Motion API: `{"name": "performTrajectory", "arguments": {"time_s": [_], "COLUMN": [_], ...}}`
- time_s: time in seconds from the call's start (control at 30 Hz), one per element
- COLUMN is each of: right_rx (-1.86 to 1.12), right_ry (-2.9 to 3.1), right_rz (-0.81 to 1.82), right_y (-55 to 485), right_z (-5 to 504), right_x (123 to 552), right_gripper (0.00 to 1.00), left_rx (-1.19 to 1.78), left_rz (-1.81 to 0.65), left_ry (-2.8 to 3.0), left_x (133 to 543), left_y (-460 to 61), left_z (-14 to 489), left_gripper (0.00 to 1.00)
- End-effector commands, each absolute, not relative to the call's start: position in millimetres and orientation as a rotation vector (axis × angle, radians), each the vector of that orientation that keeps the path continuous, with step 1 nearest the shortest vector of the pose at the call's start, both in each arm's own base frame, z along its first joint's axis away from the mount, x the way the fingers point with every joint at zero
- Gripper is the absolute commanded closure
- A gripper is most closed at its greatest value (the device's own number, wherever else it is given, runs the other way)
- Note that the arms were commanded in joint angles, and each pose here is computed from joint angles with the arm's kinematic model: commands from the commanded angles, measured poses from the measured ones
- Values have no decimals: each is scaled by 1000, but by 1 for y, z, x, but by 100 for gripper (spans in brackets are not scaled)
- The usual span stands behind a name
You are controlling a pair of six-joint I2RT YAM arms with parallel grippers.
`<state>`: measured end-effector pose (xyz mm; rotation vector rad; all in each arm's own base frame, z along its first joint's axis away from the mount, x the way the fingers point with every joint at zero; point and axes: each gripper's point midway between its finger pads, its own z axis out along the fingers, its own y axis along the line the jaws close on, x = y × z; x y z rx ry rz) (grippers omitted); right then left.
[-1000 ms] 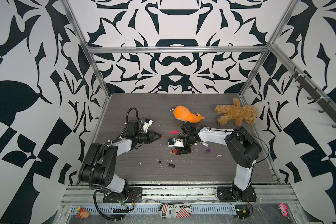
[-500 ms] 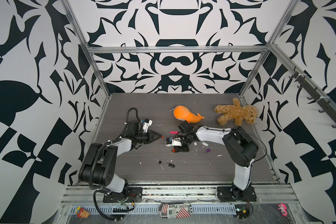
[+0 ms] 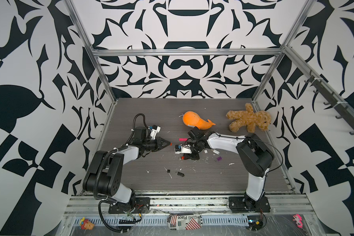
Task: Close the usb drive cover
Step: Pick up the USB drive from the center of the board, then close the cover of the USB drive.
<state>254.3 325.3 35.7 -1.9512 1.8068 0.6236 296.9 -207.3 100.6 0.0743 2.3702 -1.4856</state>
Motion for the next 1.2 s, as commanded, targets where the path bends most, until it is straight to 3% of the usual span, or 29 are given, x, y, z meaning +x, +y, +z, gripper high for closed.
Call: {"name": "performTrajectory", "arguments": {"time_s": [0.0, 0.23, 1.17], "right_rx": [-1785, -1588, -1442], "right_ry": [1724, 1674, 1622], "right_rz": [618, 607, 654], "right_y": [338, 350, 357], "right_z": [76, 95, 119], "right_x": [274, 295, 302], "right_gripper": [88, 89, 89], "left_rx": [114, 121, 88], "left_rz": [-1492, -1493, -1440], "left_ry": [2335, 2309, 2337], "left_x": [300, 297, 296], "left_y": [-216, -222, -224], "left_z": [114, 117, 108], "left_gripper": [87, 87, 87]}}
